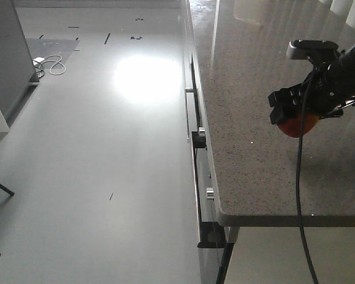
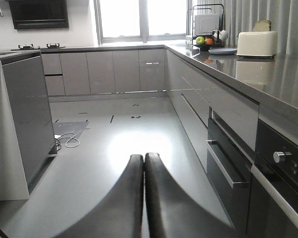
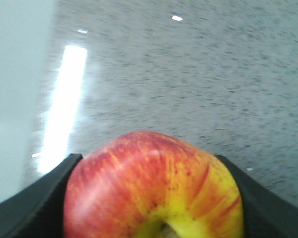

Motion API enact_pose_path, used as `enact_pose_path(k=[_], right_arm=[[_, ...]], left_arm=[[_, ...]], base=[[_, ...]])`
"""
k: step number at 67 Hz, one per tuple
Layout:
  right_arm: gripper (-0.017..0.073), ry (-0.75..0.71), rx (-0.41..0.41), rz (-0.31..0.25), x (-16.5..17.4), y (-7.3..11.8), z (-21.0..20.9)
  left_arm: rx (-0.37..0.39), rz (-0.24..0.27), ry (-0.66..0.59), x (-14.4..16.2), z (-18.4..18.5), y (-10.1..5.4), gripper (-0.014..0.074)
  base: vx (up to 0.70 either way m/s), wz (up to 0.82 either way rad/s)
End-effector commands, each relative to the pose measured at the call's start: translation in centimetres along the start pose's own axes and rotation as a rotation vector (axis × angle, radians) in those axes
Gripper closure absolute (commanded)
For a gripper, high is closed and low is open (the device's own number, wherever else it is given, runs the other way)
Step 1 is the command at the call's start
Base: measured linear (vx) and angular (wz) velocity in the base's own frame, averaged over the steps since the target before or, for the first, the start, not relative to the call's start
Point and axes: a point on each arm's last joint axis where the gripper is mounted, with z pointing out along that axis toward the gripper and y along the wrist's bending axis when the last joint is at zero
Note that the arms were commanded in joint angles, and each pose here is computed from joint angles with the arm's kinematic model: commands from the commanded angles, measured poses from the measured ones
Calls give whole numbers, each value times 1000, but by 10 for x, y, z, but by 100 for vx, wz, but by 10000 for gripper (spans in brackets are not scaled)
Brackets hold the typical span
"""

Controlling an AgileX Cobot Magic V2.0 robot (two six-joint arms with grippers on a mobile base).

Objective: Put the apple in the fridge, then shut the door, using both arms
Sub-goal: 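Lift the apple off the counter with the right gripper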

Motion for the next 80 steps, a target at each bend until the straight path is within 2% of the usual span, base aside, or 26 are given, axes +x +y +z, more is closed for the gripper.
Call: enact_pose_path(k=[1, 7, 16, 33, 46, 58, 69, 80], right_arm=[[451, -137, -55, -20, 6, 14, -41], [451, -156, -92, -14, 27, 20, -48], [451, -177, -133, -45, 62, 30, -59], [451, -160, -216, -28, 122, 44, -70], [451, -135, -281, -55, 164, 53, -72], [451, -140, -373, -80, 200, 65, -77], [451, -218, -468, -97, 228, 77, -90], [451, -271, -495, -136, 254, 84, -103]], left_arm=[[12, -9, -105, -13, -2, -1, 600], [12, -9, -105, -13, -2, -1, 600], [12, -9, -105, -13, -2, -1, 600], [12, -9, -105, -13, -2, -1, 600], [12, -9, -105, -13, -2, -1, 600], [12, -9, -105, -13, -2, -1, 600], [12, -9, -105, -13, -2, -1, 600], [12, -9, -105, -13, -2, -1, 600]], base=[[0, 0], [0, 0], [0, 0], [0, 0], [0, 0], [0, 0], [0, 0], [0, 0]])
